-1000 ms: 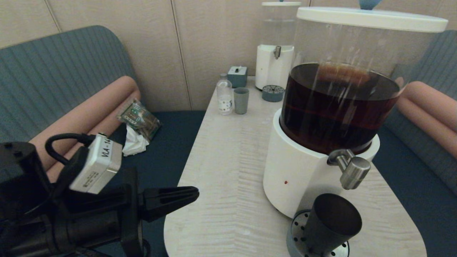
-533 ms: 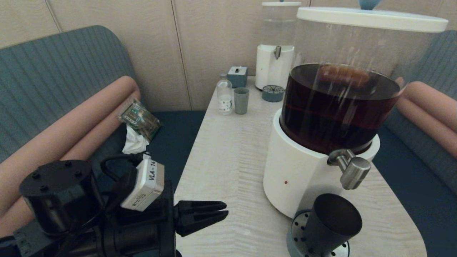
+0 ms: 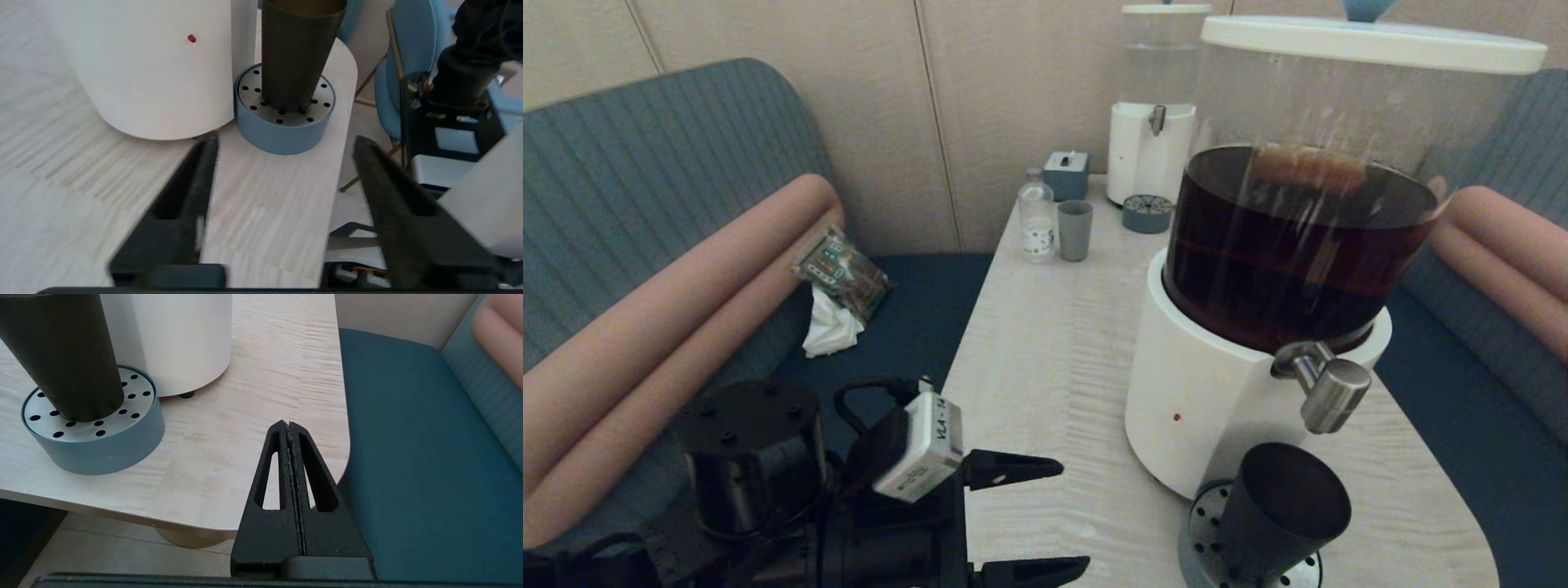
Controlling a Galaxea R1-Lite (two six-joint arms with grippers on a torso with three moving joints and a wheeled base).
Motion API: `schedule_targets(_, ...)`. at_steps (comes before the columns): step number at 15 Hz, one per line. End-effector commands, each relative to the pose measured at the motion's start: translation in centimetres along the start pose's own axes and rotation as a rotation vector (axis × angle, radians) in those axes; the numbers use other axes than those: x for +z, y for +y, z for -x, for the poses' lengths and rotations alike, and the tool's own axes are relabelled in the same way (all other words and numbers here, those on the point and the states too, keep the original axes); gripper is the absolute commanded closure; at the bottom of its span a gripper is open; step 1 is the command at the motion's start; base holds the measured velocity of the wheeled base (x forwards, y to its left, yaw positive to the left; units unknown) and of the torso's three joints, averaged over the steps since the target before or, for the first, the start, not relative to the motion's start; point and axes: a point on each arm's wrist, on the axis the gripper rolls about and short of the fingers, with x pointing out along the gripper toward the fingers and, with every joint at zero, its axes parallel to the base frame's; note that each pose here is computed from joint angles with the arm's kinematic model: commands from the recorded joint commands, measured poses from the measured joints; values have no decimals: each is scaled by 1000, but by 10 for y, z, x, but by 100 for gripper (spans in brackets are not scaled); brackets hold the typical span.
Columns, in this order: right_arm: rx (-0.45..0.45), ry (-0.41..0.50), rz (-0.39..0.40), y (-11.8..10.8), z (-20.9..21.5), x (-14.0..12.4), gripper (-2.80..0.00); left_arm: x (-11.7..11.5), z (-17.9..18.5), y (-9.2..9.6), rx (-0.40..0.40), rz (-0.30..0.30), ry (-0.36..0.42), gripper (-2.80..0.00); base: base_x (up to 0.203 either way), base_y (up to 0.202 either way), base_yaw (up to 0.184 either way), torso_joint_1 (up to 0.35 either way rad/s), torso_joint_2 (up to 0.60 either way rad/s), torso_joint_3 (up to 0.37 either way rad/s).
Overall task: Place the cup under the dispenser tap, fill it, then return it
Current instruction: Place the cup next to the water dispenser
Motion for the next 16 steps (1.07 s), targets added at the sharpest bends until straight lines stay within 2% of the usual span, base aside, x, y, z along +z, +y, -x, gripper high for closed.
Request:
schedule_targets(1, 1, 1, 1, 0, 0, -2, 0, -6, -15, 6, -21, -1, 17, -280, 0, 0, 0, 0, 0, 0)
schedule_targets(5, 1, 2, 1, 0, 0, -2, 0, -4, -47, 15, -60, -24, 3, -280, 0, 0, 0, 0, 0, 0)
schedule_targets(10, 1, 2, 1, 0, 0, -2, 0, -9, -95, 12, -108, -22, 5, -280, 0, 0, 0, 0, 0, 0)
schedule_targets(16, 1, 1, 1, 0, 0, -2, 0, -19, -129, 13, -112, -11, 19, -280, 0, 0, 0, 0, 0, 0)
